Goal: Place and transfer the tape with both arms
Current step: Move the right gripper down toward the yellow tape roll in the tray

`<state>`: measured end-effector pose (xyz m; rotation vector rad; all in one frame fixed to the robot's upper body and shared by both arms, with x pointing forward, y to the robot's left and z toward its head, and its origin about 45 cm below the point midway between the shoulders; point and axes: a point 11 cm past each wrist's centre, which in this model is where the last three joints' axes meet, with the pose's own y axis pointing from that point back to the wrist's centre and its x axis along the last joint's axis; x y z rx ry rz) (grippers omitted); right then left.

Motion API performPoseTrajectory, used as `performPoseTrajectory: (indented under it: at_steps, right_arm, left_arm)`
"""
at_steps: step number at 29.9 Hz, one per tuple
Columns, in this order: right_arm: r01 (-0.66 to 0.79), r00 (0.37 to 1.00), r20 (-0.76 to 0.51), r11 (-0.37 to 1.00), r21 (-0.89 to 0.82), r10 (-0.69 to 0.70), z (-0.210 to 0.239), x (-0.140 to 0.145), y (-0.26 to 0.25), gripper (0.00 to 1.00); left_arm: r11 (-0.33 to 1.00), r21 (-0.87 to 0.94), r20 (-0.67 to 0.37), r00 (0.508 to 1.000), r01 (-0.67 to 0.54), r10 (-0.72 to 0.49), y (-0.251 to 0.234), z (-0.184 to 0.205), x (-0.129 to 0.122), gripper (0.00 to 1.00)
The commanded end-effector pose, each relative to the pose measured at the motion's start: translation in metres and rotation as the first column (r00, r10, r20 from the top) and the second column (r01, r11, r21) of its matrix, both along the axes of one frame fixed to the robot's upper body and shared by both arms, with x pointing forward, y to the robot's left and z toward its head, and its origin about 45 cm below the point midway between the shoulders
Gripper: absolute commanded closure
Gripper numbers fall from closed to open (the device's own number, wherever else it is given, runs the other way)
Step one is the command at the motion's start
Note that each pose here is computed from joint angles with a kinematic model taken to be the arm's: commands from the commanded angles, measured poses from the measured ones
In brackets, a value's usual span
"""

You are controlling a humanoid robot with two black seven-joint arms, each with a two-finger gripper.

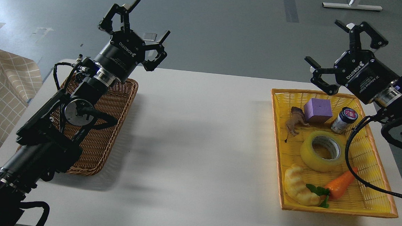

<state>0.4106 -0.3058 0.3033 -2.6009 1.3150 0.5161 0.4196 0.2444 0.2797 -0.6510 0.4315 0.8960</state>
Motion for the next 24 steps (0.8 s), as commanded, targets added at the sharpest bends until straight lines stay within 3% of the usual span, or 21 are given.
performPoseTrajectory:
  at_steps: [1, 10, 24]
  right_arm:
    - [0.012, 1.000, 0.028, 0.989, -0.144, -0.008, 0.006, -0.005, -0.015, 0.00]
    - [0.025, 0.994, 0.103, 0.801, -0.599, 0.046, 0.013, -0.019, -0.038, 0.00]
    - [-0.012, 0.990, 0.048, 0.409, -0.912, 0.135, 0.007, -0.041, -0.065, 0.00]
  left_arm:
    - [1.000, 0.003, -0.002, 1.000, 0.002, -0.002, -0.001, -0.001, 0.000, 0.02]
    - [1.000, 0.004, 0.001, 1.000, 0.002, -0.002, 0.000, 0.000, 0.000, 0.02]
    - [1.000, -0.003, -0.001, 1.000, -0.001, 0.001, 0.000, -0.001, 0.000, 0.02]
